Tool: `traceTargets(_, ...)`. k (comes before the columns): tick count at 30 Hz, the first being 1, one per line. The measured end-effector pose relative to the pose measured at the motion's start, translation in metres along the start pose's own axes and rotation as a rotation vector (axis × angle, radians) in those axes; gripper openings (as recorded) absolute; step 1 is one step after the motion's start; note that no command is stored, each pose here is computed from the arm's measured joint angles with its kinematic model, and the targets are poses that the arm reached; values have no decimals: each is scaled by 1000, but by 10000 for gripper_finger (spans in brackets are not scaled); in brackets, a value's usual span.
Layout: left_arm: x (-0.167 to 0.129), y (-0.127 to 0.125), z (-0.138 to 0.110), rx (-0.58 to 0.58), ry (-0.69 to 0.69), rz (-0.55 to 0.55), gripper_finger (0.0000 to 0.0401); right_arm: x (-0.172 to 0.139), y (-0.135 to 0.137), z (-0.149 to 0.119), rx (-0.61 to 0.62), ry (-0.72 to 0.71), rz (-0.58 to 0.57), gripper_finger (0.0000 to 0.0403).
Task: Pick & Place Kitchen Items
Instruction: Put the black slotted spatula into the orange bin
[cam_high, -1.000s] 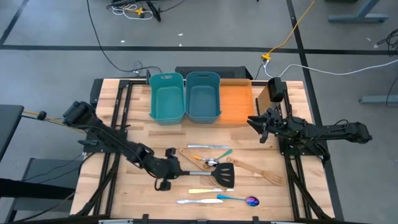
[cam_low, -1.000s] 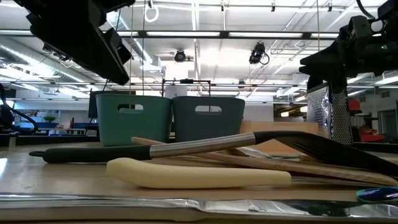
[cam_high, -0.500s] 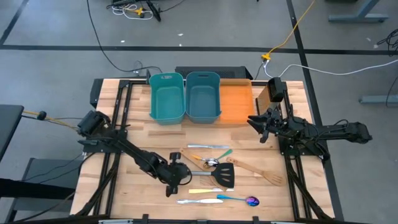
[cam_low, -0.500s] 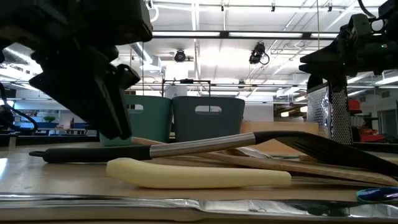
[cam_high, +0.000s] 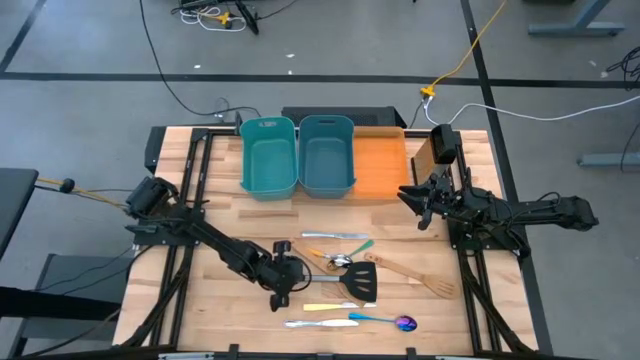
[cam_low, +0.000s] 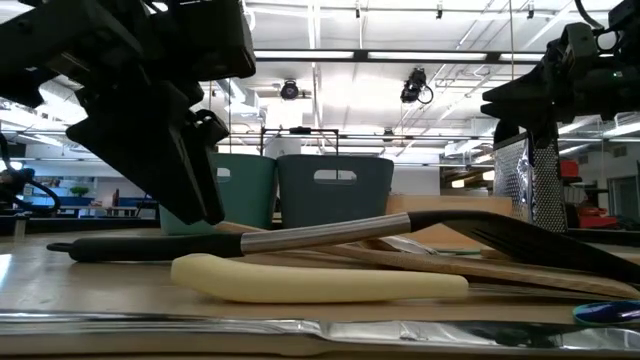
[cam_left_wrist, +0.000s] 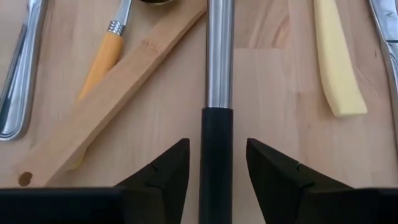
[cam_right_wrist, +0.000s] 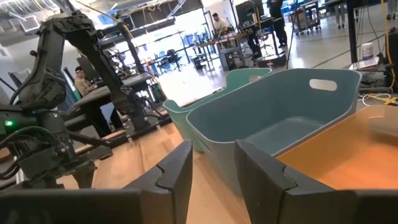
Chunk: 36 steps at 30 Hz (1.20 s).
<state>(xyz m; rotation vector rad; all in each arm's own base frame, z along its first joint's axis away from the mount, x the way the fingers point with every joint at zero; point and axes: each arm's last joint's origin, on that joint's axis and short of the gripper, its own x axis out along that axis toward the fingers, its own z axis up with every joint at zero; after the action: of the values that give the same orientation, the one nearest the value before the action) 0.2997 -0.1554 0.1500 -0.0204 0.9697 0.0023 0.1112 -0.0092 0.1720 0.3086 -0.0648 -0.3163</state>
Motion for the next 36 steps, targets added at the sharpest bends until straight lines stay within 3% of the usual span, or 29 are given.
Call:
traceTargets(18, 0, 1, -2, -41, 17, 10, 183, 0, 0, 0, -4, 0, 0, 131)
traceTargets(30, 24, -1, -13, -48, 67, 48, 183, 0, 0, 0, -5, 4, -1, 131)
traceTargets(33, 25, -1, -13, -55, 64, 60, 172, 0, 0, 0, -5, 4, -1, 131)
traceTargets(36, 25, 0, -14, -63, 65, 67, 137, 0, 0, 0, -5, 4, -1, 131)
